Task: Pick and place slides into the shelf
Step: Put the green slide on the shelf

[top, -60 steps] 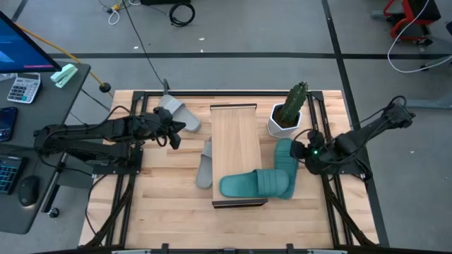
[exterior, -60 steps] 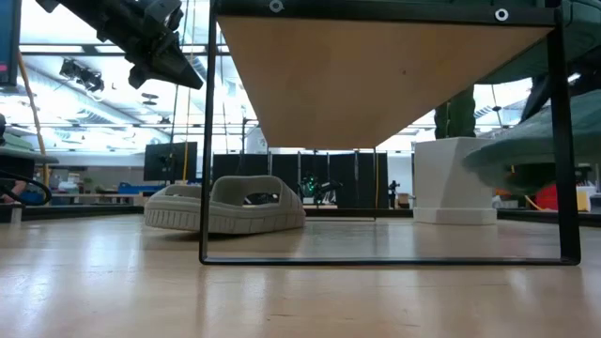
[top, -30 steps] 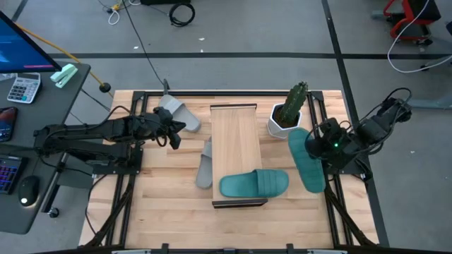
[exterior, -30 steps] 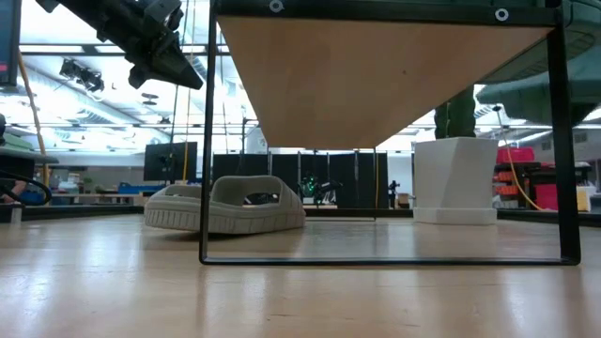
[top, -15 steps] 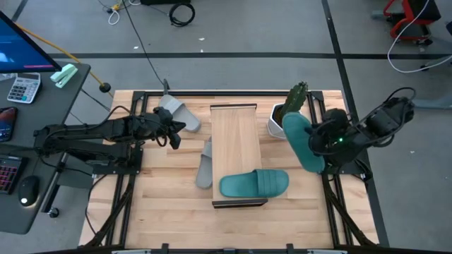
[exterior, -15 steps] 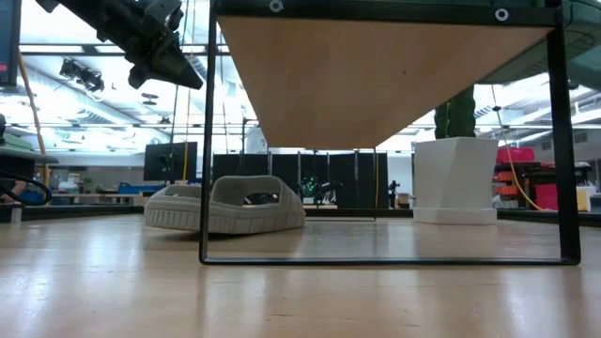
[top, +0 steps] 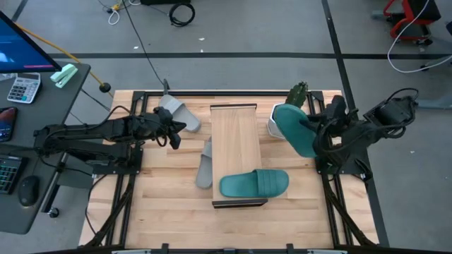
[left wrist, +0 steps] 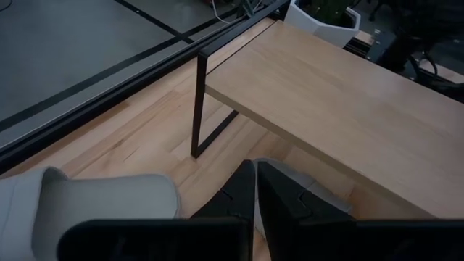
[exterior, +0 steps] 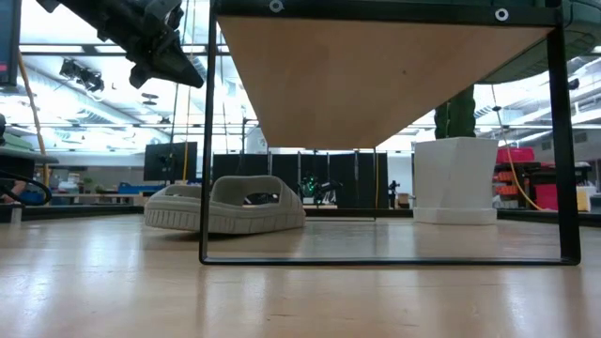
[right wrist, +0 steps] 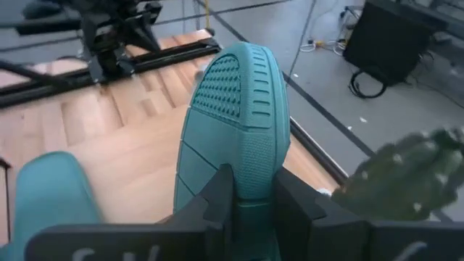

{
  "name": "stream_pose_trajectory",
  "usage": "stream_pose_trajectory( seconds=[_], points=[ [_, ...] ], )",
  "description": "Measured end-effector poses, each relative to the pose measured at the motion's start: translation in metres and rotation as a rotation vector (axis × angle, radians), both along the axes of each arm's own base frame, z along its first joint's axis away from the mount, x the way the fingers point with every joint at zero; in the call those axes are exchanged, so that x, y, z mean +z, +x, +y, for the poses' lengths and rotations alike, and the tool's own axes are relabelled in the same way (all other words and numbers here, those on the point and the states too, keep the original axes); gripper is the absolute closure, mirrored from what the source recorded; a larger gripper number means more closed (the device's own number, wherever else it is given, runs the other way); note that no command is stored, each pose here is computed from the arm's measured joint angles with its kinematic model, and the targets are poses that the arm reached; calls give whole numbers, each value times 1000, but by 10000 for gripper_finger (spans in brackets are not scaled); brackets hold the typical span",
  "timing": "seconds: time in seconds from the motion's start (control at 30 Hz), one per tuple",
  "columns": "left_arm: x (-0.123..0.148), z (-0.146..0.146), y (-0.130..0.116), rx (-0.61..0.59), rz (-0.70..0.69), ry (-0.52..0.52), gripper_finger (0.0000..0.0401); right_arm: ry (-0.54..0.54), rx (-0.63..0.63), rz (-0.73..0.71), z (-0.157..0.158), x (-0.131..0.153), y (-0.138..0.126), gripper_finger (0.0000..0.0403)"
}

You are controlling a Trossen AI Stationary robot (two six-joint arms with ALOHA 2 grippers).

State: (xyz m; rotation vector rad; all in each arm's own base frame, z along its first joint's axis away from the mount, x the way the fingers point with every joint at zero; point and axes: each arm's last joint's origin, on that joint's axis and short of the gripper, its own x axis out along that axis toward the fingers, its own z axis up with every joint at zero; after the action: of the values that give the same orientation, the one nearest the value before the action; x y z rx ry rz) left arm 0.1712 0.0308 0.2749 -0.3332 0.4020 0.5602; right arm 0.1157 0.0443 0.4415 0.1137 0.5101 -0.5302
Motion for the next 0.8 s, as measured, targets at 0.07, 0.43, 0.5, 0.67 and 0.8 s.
stream_pose_trajectory(
  seconds=[0.07,0.43,0.5,0.67,0.8],
  points=[
    [0,0,0,0,-4,0,378,-9,32,5,1,5,6,334],
    [9,0,4,-9,-96,28,377,-94,188,-29,-11,32,45,334],
    [12,1,5,-13,-119,42,377,-112,198,-65,-17,37,54,334],
    [17,1,7,-26,-167,79,365,-129,248,-193,-30,48,78,334],
    [23,1,9,-28,-225,98,353,-160,320,-309,-40,58,95,334]
  ],
)
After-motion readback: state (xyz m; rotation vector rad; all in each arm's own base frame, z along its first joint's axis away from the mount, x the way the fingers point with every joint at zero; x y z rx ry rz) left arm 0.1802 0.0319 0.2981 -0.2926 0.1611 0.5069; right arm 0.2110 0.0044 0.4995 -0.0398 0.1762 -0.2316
